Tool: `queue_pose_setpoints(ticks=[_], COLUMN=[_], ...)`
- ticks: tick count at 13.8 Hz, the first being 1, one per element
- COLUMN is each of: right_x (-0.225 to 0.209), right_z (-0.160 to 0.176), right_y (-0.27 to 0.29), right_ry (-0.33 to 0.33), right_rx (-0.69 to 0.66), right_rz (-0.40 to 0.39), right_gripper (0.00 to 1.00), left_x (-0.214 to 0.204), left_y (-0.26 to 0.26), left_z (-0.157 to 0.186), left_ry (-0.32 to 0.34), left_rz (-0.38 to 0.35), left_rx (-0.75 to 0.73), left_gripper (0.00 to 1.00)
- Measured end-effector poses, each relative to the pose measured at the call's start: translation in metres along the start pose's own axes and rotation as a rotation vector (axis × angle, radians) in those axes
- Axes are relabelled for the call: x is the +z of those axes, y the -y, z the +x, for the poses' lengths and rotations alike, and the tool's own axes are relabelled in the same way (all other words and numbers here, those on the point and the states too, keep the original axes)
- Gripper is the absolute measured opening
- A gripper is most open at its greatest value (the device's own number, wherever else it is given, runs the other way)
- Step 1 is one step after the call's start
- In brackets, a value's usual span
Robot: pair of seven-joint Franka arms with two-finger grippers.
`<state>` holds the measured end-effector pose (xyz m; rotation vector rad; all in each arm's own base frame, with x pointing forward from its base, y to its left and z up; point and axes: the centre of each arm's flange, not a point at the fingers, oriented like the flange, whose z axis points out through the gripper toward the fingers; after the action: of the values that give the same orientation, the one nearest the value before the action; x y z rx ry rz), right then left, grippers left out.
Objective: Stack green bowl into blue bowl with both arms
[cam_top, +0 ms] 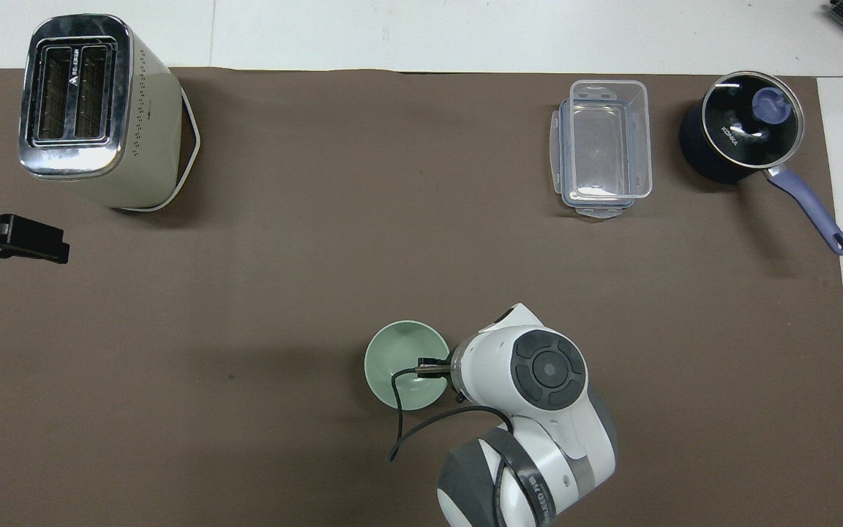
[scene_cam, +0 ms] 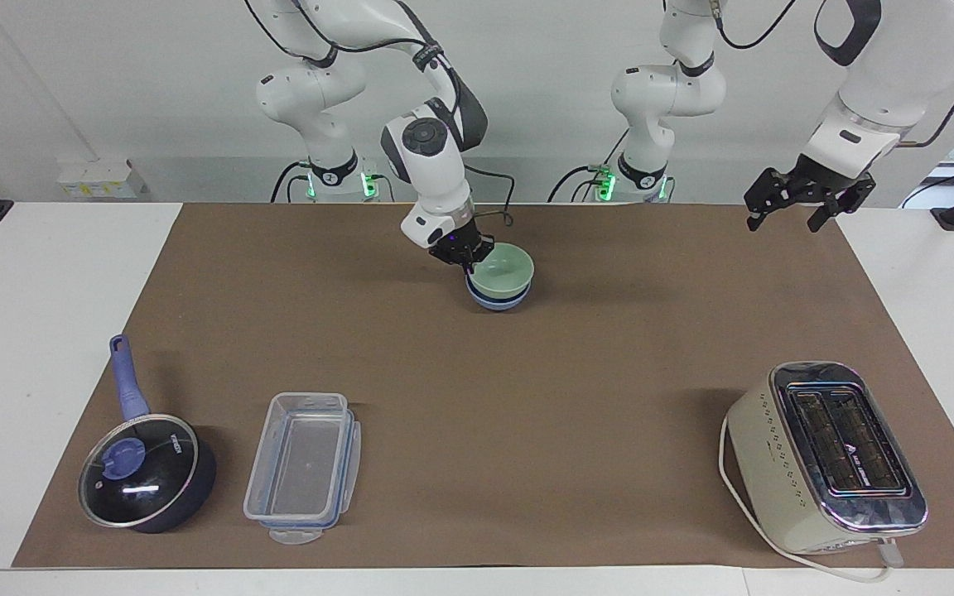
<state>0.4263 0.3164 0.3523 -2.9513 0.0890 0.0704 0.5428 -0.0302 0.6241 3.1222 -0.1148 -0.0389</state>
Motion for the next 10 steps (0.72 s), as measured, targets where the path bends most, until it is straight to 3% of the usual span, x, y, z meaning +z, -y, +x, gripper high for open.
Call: queue_pose_setpoints(ticks=[2,8,9,10], right_x=[-0.001,-0.031,-0.043,-0.060], right_z=[0.001,0.013,0.017,0.021], right_y=[0.001,0.013,0.010,0.003], right_ry=[-0.003,-0.050,-0.060,-0.064], right_rx=[0.000,-0.003,0.005,0.019], right_rz=[0.002,0.042,0.051,0.057], right_gripper=[0.23,0.90,0.99,1.00], left_x=[0.000,0.000,0.000,0.000], left_y=[0.000,0.000,0.000,0.000], left_z=[0.000,0.000,0.000,0.000], left_ry=[0.000,0.000,0.000,0.000], left_rz=[0.000,0.000,0.000,0.000], left_rx=[0.000,0.000,0.000,0.000], left_gripper=[1.00,1.00,1.00,1.00])
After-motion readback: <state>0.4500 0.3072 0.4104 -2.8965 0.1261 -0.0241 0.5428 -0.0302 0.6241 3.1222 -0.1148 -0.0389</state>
